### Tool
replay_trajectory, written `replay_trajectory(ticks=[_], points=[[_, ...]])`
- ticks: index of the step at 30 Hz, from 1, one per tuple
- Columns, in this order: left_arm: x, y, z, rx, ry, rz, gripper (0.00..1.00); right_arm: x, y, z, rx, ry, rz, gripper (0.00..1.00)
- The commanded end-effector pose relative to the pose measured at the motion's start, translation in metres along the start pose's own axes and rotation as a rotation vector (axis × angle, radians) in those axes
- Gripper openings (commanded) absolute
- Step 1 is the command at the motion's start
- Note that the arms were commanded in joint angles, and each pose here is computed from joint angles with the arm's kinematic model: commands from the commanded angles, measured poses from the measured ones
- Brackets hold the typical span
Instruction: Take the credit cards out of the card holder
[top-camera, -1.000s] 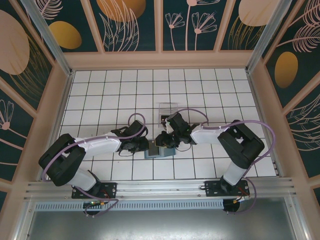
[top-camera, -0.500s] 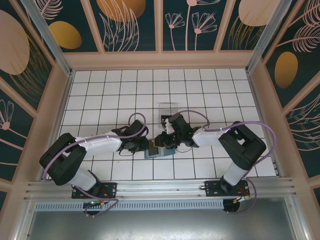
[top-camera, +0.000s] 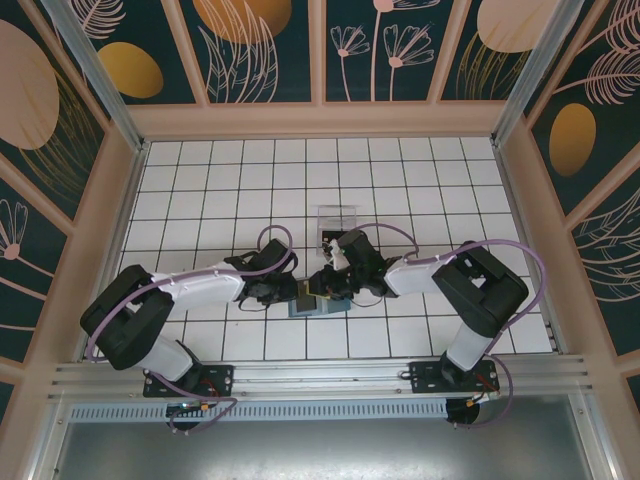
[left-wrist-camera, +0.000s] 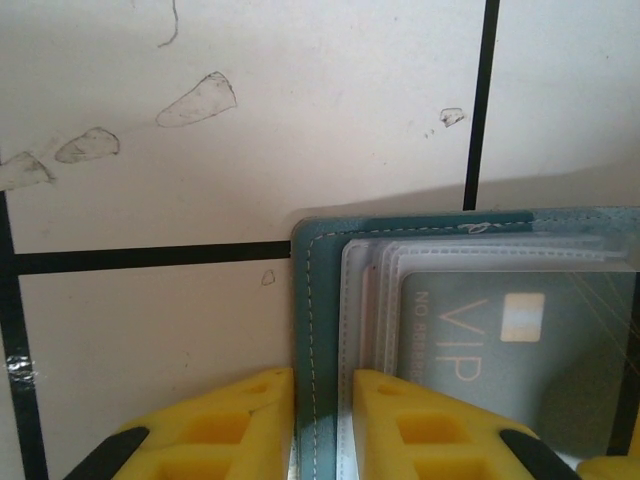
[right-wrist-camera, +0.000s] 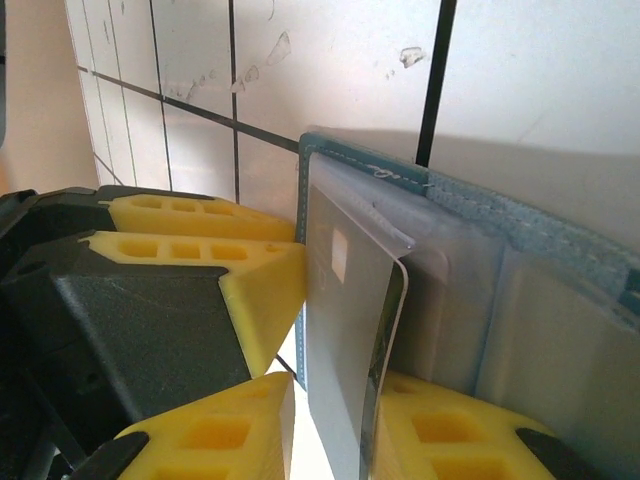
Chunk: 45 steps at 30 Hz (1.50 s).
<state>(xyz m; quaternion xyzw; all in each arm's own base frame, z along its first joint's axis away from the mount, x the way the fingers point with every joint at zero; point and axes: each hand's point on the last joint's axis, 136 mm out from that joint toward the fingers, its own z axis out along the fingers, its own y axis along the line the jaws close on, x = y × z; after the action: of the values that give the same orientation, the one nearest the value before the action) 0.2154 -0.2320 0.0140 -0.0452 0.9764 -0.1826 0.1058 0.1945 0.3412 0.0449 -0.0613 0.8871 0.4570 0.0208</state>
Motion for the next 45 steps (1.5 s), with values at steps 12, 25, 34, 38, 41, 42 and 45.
replay_trajectory(ticks=[12,25,34,38,41,42,45], points=[[0.015,0.021,0.012,-0.098,0.063,0.024,0.22,0.008,0.008,-0.017,-0.045,-0.012,-0.012,0.25],[0.014,0.020,0.013,-0.099,0.068,0.028,0.22,0.007,0.002,-0.025,-0.017,-0.043,-0.003,0.17],[0.014,0.018,0.014,-0.098,0.068,0.029,0.22,0.007,-0.004,-0.028,0.006,-0.049,0.004,0.16],[0.015,0.019,0.015,-0.100,0.072,0.030,0.22,0.008,-0.005,-0.029,0.010,-0.052,0.006,0.15],[0.014,0.018,0.015,-0.098,0.072,0.029,0.22,0.008,-0.008,-0.031,0.020,-0.054,0.006,0.15],[0.014,0.018,0.015,-0.097,0.071,0.030,0.22,0.007,-0.009,-0.031,0.024,-0.055,0.007,0.15],[0.014,0.017,0.015,-0.094,0.073,0.028,0.22,0.008,-0.011,-0.032,0.034,-0.055,0.010,0.15]])
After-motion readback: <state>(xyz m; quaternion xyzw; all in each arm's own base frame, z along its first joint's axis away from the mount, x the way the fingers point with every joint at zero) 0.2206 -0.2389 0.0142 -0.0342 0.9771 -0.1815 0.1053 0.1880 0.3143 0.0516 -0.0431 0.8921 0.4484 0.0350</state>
